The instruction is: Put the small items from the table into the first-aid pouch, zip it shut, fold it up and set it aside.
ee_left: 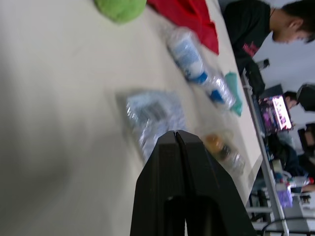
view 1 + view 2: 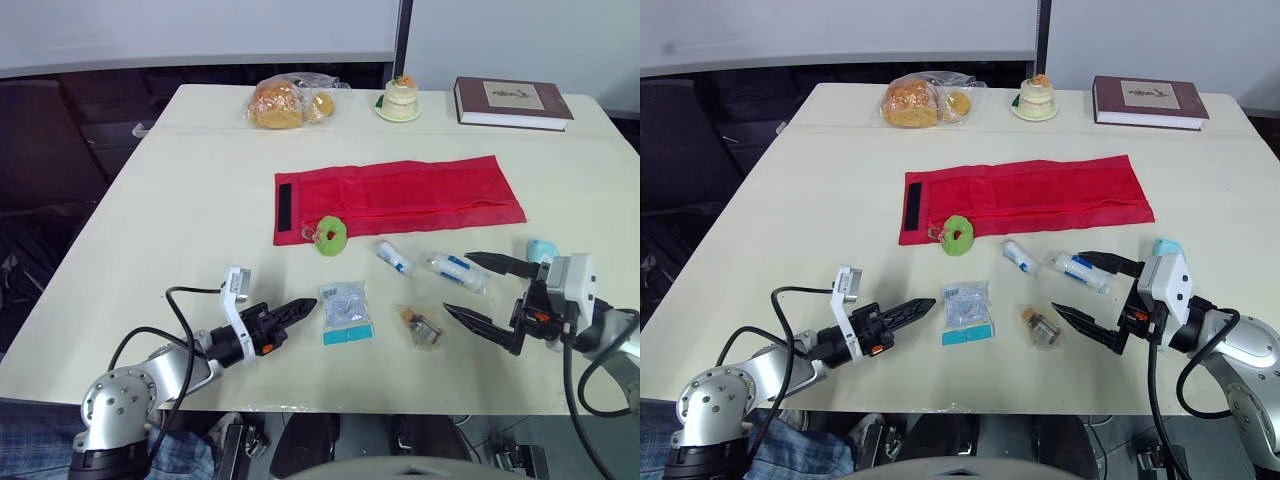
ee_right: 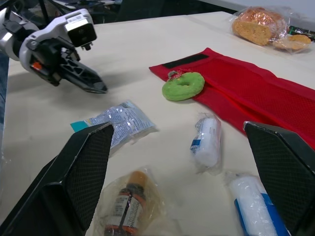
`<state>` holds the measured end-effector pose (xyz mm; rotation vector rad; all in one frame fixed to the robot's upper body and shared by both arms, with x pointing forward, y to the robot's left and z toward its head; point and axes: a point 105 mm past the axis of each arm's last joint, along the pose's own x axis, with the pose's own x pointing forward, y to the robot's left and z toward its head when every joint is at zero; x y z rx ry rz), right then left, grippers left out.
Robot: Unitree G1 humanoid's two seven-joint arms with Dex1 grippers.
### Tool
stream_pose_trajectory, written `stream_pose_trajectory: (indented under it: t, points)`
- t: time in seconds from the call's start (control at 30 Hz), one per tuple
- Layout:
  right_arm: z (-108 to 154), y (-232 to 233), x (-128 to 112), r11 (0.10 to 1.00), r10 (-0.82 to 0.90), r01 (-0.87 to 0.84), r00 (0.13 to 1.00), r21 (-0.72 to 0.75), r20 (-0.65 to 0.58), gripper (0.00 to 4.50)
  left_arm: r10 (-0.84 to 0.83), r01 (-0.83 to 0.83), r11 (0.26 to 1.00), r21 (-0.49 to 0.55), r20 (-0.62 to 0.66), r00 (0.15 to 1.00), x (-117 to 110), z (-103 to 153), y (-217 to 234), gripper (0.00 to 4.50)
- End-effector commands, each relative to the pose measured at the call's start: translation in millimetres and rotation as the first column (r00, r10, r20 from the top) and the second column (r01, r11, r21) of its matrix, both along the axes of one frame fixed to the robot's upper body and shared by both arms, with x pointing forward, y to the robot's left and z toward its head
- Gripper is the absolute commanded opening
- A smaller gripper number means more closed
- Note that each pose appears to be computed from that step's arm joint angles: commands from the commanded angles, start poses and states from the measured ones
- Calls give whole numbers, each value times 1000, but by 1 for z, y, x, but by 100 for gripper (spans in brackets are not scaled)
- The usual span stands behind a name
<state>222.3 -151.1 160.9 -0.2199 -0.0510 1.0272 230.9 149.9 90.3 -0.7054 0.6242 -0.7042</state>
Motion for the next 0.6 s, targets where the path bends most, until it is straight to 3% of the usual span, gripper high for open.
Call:
stream_pose_trajectory:
  t: [0.03,0.13,0.23,0.5,0.6]
  points:
    - [12,4,-4,999,28,-29,998,18,58,450,-31,31,999,10,-16,999,-1,2,-3,139]
    - [14,7,-7,998,52,-54,997,21,58,450,-31,35,998,46,-87,996,3,-12,-8,232]
    - [14,6,-10,997,68,-69,997,19,44,450,-55,59,998,31,-126,991,3,-18,-17,357]
    - [14,5,-11,998,61,-61,997,1,51,450,-136,132,991,-30,-180,974,9,-27,-42,357]
    - [15,4,-11,998,55,-55,997,1,54,450,-165,158,986,-53,-182,969,10,-27,-49,278]
